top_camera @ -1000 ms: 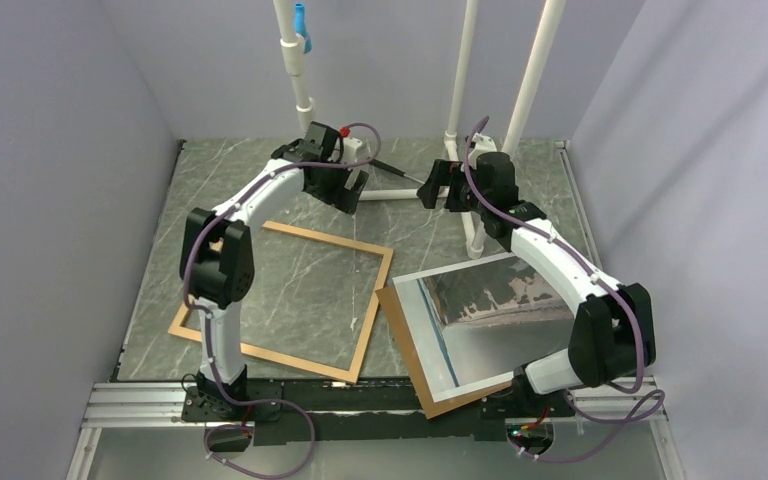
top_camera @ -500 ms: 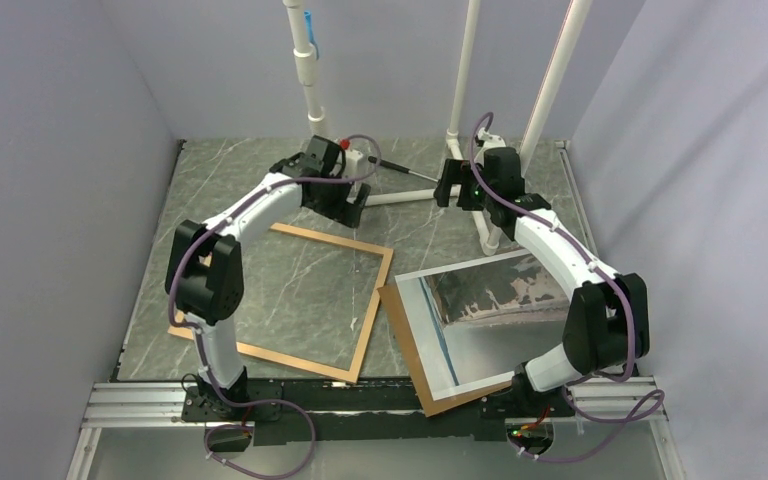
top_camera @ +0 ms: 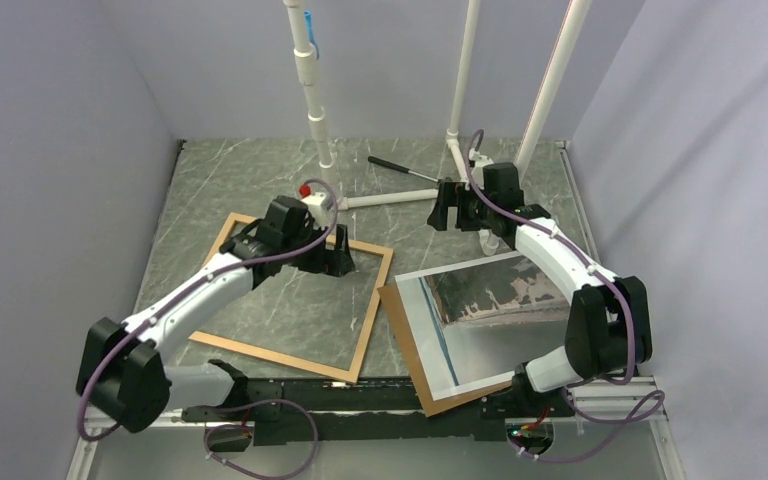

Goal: Put the photo into the frame
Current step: Move the distractor to the center of the board, then turn over the photo frame at the center of the board.

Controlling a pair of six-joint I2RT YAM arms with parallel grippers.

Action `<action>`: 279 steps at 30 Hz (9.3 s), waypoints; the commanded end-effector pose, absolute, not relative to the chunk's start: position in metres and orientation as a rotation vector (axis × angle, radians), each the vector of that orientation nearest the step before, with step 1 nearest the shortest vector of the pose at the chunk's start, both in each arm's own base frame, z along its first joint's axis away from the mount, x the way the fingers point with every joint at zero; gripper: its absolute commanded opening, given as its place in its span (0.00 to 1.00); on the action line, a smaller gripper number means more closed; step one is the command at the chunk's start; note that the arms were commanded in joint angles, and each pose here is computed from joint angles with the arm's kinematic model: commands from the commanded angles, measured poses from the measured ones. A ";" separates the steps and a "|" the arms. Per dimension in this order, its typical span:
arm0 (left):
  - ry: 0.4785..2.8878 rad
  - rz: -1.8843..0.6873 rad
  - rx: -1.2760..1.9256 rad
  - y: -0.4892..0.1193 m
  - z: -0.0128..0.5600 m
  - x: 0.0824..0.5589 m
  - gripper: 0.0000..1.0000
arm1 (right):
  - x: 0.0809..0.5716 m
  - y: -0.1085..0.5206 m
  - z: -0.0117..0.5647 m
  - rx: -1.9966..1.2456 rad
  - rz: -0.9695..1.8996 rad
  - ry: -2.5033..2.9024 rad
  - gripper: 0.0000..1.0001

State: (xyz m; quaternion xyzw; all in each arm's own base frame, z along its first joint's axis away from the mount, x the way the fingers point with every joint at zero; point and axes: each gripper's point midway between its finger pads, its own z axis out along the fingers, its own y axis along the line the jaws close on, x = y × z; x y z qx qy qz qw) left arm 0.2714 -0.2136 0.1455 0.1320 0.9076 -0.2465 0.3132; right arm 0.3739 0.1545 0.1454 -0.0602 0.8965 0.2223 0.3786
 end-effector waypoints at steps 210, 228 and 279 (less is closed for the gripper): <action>1.799 -0.756 -1.028 -0.068 0.248 0.217 0.00 | 0.163 0.441 0.300 -0.826 0.661 1.994 1.00; 1.816 -0.723 -1.021 -0.065 0.248 0.216 0.00 | 0.131 0.456 0.259 -1.047 -0.107 1.714 0.94; 1.749 -0.599 -0.719 -0.045 0.328 0.188 0.99 | 0.148 0.443 0.308 -0.878 0.743 2.022 0.00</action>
